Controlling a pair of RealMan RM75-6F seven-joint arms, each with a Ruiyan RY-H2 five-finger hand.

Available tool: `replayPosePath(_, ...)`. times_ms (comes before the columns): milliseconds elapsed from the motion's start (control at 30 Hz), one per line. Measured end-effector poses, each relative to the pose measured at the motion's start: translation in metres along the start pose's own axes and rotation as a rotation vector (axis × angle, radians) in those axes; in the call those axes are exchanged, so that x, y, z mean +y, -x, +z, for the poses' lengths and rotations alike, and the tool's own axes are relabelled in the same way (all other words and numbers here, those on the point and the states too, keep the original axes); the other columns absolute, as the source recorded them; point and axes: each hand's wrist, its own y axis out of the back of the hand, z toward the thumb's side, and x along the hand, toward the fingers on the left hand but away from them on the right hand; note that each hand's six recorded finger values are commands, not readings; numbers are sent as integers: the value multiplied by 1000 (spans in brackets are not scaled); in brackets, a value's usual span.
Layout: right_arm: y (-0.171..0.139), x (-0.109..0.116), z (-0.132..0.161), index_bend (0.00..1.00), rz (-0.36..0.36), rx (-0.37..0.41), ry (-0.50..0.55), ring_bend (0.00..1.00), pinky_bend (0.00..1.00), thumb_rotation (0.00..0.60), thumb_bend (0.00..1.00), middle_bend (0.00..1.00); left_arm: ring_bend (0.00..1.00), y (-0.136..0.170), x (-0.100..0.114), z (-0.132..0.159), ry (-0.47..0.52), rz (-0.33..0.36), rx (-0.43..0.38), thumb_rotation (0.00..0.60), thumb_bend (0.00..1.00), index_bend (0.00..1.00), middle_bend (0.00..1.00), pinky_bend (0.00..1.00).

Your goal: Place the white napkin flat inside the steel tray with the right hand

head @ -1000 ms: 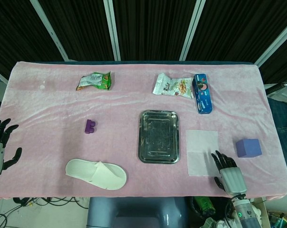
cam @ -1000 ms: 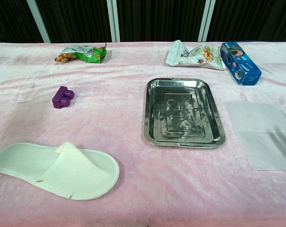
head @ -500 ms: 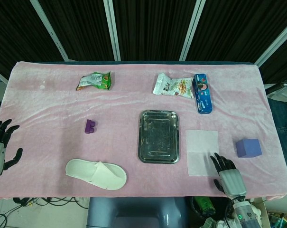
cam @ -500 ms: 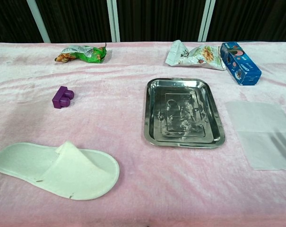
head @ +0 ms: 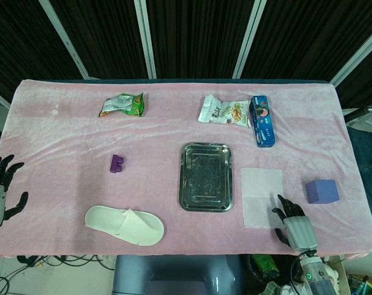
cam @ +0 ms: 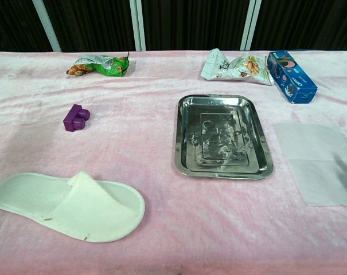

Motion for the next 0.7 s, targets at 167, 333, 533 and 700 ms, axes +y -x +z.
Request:
replayPosePath(167,1,1,2,408,-11,5,10,106,179,600,303,39,0,0,0,0,1,0,1,600,373,177,60,11)
replayPosePath(333,2,0,3,458,-8,8,17,106,179,600,305,39,0,0,-1,0,2,-2,3,600,374,180,60,11)
replayPosePath(533,2,0,4,492,-6,10,26,107,179,600,312,41,0,0,-1,-1,6,-3,7,600,373,183,60,11)
replayPosePath(700,4,2,5,500,-10,16,27,109,179,600,330,42,0,0,-1,-1,6,-2,7,600,373,187,60,10)
